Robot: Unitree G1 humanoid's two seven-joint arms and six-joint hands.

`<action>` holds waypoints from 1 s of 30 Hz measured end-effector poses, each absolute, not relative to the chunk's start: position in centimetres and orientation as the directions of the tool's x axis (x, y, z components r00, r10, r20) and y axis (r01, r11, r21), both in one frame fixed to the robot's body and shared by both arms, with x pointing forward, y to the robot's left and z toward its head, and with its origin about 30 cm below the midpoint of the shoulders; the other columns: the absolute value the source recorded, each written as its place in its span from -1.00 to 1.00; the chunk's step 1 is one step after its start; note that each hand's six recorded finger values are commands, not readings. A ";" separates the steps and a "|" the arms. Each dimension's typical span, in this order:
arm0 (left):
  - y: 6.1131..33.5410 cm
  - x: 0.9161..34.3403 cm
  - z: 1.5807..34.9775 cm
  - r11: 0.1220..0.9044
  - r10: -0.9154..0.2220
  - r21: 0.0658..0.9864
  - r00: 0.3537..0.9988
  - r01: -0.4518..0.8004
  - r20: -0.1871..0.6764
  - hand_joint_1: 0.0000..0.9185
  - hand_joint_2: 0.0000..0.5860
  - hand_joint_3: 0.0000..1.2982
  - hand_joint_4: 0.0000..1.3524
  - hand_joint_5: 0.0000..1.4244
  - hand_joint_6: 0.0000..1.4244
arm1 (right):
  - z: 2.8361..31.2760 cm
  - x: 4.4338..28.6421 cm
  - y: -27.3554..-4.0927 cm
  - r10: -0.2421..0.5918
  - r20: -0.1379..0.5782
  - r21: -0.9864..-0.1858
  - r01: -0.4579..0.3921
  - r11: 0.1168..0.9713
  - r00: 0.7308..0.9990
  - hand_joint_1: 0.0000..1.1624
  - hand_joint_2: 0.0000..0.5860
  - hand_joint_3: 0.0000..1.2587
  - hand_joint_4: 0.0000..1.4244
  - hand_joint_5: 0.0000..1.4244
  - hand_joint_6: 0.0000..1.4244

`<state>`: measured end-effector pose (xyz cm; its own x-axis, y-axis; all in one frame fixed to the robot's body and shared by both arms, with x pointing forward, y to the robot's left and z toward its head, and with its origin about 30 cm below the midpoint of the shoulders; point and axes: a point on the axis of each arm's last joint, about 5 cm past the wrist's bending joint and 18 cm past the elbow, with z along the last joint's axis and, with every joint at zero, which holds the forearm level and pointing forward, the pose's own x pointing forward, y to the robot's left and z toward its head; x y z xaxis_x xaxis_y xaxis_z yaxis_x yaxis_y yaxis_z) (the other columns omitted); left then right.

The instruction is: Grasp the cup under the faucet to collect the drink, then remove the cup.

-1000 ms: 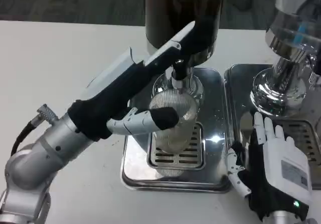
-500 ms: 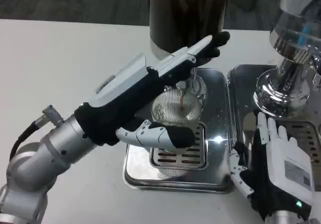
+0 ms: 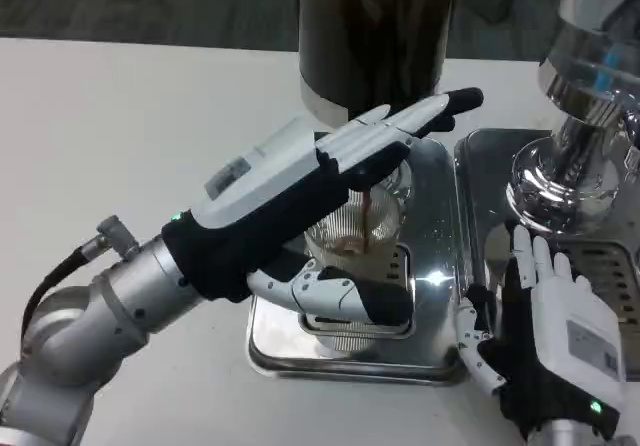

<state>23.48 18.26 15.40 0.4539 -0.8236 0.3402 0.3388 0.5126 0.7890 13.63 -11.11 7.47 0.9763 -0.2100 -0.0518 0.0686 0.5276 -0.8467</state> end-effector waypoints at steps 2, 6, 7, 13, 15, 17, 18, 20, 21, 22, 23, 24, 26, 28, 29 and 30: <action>18.2 23.5 15.4 0.508 -0.825 0.795 0.454 0.332 0.337 -1.00 -0.62 -1.00 -1.00 -0.87 -0.89 | 7.5 13.6 -11.1 -0.211 -0.053 -0.846 0.069 0.529 0.976 -0.51 0.89 -1.00 -1.00 -1.00 -1.00; 18.2 23.4 15.4 0.501 -0.827 0.803 0.451 0.323 0.335 -1.00 -0.63 -1.00 -1.00 -0.87 -0.88 | 7.5 13.7 -11.2 -0.213 -0.056 -0.840 0.069 0.539 0.976 -0.50 0.89 -1.00 -1.00 -1.00 -1.00; 18.2 23.4 15.4 0.502 -0.826 0.803 0.452 0.321 0.336 -1.00 -0.63 -1.00 -1.00 -0.87 -0.88 | 7.5 13.7 -11.2 -0.211 -0.058 -0.833 0.069 0.549 0.976 -0.50 0.89 -1.00 -1.00 -1.00 -1.00; 18.2 23.4 15.4 0.503 -0.825 0.805 0.453 0.316 0.338 -1.00 -0.62 -1.00 -1.00 -0.86 -0.88 | 7.5 13.7 -11.5 -0.197 -0.058 -0.796 0.074 0.601 0.979 -0.49 0.82 -1.00 -1.00 -1.00 -1.00; 18.2 23.4 15.4 0.504 -0.824 0.804 0.453 0.315 0.339 -1.00 -0.62 -1.00 -1.00 -0.86 -0.88 | 7.6 13.8 -11.5 -0.196 -0.050 -0.793 0.080 0.603 0.979 -0.47 0.78 -1.00 -1.00 -1.00 -1.00; 18.2 23.4 15.4 0.507 -0.822 0.803 0.455 0.313 0.341 -1.00 -0.62 -1.00 -1.00 -0.86 -0.88 | 7.9 13.8 -11.5 -0.191 -0.035 -0.785 0.092 0.612 0.981 -0.37 0.76 -1.00 -1.00 -1.00 -1.00; 18.2 23.4 15.4 0.508 -0.822 0.802 0.456 0.313 0.342 -1.00 -0.62 -1.00 -1.00 -0.86 -0.88 | 8.0 13.8 -11.5 -0.188 -0.026 -0.780 0.098 0.618 0.982 -0.32 0.71 -1.00 -1.00 -1.00 -1.00; 18.2 23.4 15.3 0.510 -0.820 0.801 0.457 0.313 0.343 -1.00 -0.62 -1.00 -1.00 -0.86 -0.88 | 8.2 13.9 -11.7 -0.175 -0.013 -0.744 0.107 0.659 0.985 -0.26 0.68 -1.00 -1.00 -1.00 -1.00; 18.2 23.4 15.3 0.511 -0.820 0.801 0.458 0.312 0.344 -1.00 -0.62 -1.00 -1.00 -0.87 -0.88 | 8.3 14.0 -11.8 -0.159 -0.013 -0.709 0.103 0.698 0.987 -0.22 0.65 -1.00 -1.00 -1.00 -1.00; 18.3 23.4 15.3 0.511 -0.820 0.801 0.458 0.312 0.345 -1.00 -0.62 -1.00 -1.00 -0.87 -0.88 | 8.3 14.0 -12.0 -0.144 -0.014 -0.685 0.096 0.722 0.989 -0.21 0.63 -1.00 -1.00 -1.00 -1.00; 18.3 23.4 15.3 0.512 -0.819 0.800 0.458 0.312 0.345 -1.00 -0.62 -1.00 -1.00 -0.87 -0.88 | 8.3 14.1 -12.3 -0.114 -0.015 -0.643 0.078 0.762 0.993 -0.19 0.58 -1.00 -1.00 -1.00 -1.00; 18.3 23.5 15.3 0.511 -0.819 0.801 0.458 0.311 0.345 -1.00 -0.62 -1.00 -1.00 -0.87 -0.88 | 8.2 14.2 -12.5 -0.088 -0.017 -0.613 0.059 0.788 0.996 -0.19 0.52 -1.00 -1.00 -1.00 -1.00; 18.4 23.6 15.4 0.512 -0.818 0.802 0.459 0.308 0.346 -1.00 -0.62 -1.00 -1.00 -0.87 -0.88 | 8.0 14.4 -12.9 -0.051 -0.025 -0.560 0.029 0.828 0.998 -0.18 0.37 -1.00 -1.00 -1.00 -1.00; 18.4 23.7 15.5 0.513 -0.817 0.802 0.460 0.305 0.348 -1.00 -0.62 -1.00 -1.00 -0.87 -0.88 | 7.9 14.6 -13.1 -0.035 -0.029 -0.533 0.014 0.846 0.999 -0.17 0.22 -1.00 -1.00 -1.00 -1.00; 18.4 23.7 15.5 0.515 -0.816 0.802 0.461 0.304 0.349 -1.00 -0.62 -1.00 -1.00 -0.87 -0.88 | 7.9 14.7 -13.2 -0.025 -0.035 -0.522 0.003 0.853 0.999 -0.16 0.15 -1.00 -1.00 -1.00 -1.00; 18.4 23.8 15.5 0.516 -0.815 0.801 0.462 0.303 0.350 -1.00 -0.62 -1.00 -1.00 -0.87 -0.88 | 7.9 14.9 -13.3 -0.005 -0.045 -0.504 -0.019 0.864 0.999 -0.15 0.08 -1.00 -1.00 -1.00 -1.00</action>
